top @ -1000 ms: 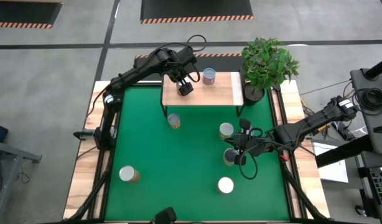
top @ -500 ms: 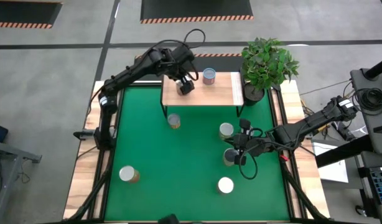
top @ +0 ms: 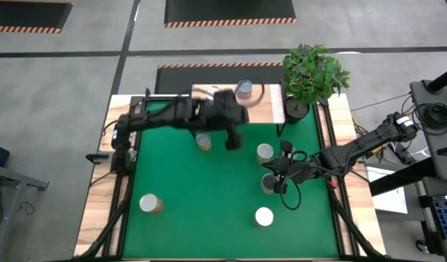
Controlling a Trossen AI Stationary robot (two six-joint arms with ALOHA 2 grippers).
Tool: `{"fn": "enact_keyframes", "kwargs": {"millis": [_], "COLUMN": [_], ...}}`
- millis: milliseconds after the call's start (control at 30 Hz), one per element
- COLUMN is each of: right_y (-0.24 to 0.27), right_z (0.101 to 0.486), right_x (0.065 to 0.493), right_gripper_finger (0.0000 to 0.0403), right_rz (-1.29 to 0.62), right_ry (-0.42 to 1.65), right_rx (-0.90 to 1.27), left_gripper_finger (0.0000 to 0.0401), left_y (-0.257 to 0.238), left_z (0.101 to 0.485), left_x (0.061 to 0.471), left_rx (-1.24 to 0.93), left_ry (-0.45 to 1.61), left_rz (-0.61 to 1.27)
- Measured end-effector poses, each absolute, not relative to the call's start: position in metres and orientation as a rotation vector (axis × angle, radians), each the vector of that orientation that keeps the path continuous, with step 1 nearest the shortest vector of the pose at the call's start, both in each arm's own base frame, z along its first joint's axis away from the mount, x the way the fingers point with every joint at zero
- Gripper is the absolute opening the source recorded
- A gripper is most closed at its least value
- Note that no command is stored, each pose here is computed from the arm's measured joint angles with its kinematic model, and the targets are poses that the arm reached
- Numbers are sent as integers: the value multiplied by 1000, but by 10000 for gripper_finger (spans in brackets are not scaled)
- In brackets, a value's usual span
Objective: Pick and place cans onto a shelf
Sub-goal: Put the left big canned corn on the shelf
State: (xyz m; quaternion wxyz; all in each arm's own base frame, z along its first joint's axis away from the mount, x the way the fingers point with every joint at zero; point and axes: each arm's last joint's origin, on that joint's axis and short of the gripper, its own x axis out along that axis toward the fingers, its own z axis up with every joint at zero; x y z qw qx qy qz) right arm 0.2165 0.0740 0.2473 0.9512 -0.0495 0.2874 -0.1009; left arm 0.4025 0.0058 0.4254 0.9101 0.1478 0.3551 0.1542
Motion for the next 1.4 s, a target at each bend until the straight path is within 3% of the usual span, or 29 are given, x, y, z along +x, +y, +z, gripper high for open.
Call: {"fn": "enact_keyframes", "kwargs": {"millis": [267, 467, 933, 1167, 1400], "right_y": [74, 74, 71, 56, 16], "right_z": [240, 239, 246, 279, 317], "right_x": [216, 216, 241, 275, 315], "right_gripper_finger": [9, 9, 9, 9, 9], "right_rz": [-202, -207, -267, -317, -434], "right_ry": [575, 575, 522, 588, 666], "right_rx": [-94, -84, -84, -126, -168], "left_gripper_finger": [353, 343, 285, 206, 59], "left_y": [-39, -52, -46, -29, -20], "left_z": [382, 347, 334, 336, 326], "left_x": [409, 387, 273, 227, 192], "left_rx": [428, 429, 288, 338, 320], "left_ry": [806, 775, 245, 56, 17], "left_rz": [299, 363, 452, 637, 649]}}
